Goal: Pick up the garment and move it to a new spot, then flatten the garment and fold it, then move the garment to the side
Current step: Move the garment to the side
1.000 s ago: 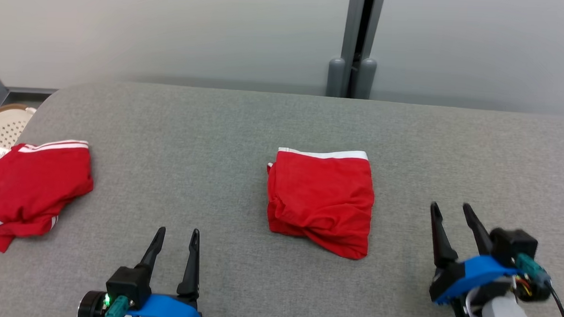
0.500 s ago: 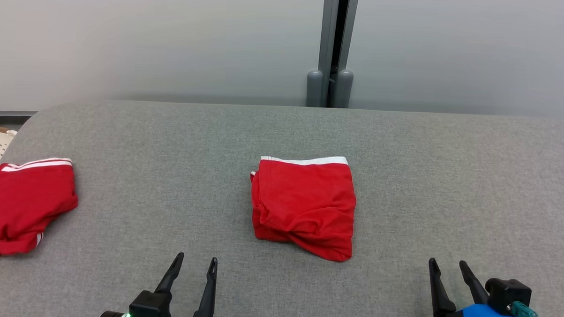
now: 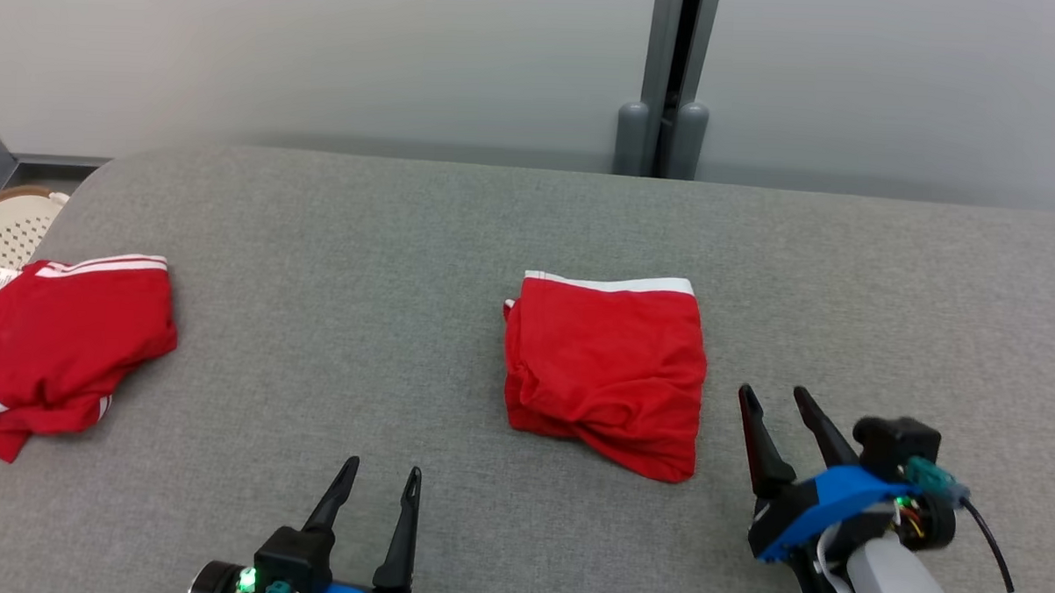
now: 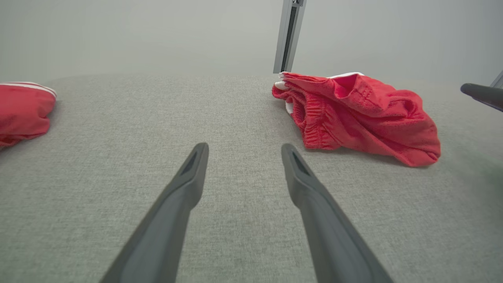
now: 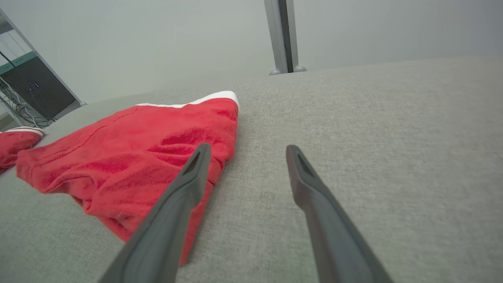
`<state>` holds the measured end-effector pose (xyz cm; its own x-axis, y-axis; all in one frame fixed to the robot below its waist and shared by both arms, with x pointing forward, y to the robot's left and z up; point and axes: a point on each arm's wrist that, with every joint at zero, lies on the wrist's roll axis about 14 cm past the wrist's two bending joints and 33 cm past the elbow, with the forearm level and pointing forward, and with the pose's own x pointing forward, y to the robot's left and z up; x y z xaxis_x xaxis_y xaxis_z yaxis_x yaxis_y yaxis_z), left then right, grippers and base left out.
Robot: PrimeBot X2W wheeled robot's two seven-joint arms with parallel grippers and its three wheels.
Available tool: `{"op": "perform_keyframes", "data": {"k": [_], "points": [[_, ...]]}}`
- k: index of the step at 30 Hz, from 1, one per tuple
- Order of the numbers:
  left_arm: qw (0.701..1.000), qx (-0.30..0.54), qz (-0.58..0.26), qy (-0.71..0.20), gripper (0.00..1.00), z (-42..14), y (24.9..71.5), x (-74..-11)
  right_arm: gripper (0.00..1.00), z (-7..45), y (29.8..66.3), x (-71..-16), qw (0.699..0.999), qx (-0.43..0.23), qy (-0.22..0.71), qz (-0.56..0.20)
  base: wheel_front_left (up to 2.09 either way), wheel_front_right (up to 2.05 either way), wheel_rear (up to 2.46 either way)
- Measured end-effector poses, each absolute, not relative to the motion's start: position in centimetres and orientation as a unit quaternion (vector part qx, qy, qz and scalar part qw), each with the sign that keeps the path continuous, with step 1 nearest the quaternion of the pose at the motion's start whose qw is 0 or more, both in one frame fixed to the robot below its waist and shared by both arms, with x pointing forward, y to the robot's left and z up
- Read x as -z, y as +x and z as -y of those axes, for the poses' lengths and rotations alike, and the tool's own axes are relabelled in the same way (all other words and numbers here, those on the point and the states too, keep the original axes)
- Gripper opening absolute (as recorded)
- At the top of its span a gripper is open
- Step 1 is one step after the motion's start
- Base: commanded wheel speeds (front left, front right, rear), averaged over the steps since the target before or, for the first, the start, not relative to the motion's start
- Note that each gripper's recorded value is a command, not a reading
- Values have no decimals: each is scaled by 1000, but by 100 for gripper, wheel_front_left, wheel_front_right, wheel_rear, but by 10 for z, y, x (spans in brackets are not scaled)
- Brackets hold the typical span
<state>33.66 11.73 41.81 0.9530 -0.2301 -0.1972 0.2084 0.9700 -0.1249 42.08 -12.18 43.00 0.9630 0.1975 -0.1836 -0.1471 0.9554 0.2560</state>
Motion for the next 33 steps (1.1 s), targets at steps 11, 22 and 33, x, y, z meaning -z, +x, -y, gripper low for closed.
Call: {"op": "perform_keyframes", "data": {"k": [11, 22, 33], "points": [[989, 73, -115, -65, 100, -140, 347, -413, 100, 75, 466, -381, 966, -136, 87, -202, 0, 0, 0], [988, 71, -121, -65, 100, -141, 354, -408, 0, 85, 480, -382, 971, -117, 96, -186, 0, 0, 0], [959, 259, -87, -71, 100, -23, 384, -428, 0, 188, 421, -381, 979, 3, 95, -180, 0, 0, 0]]}}
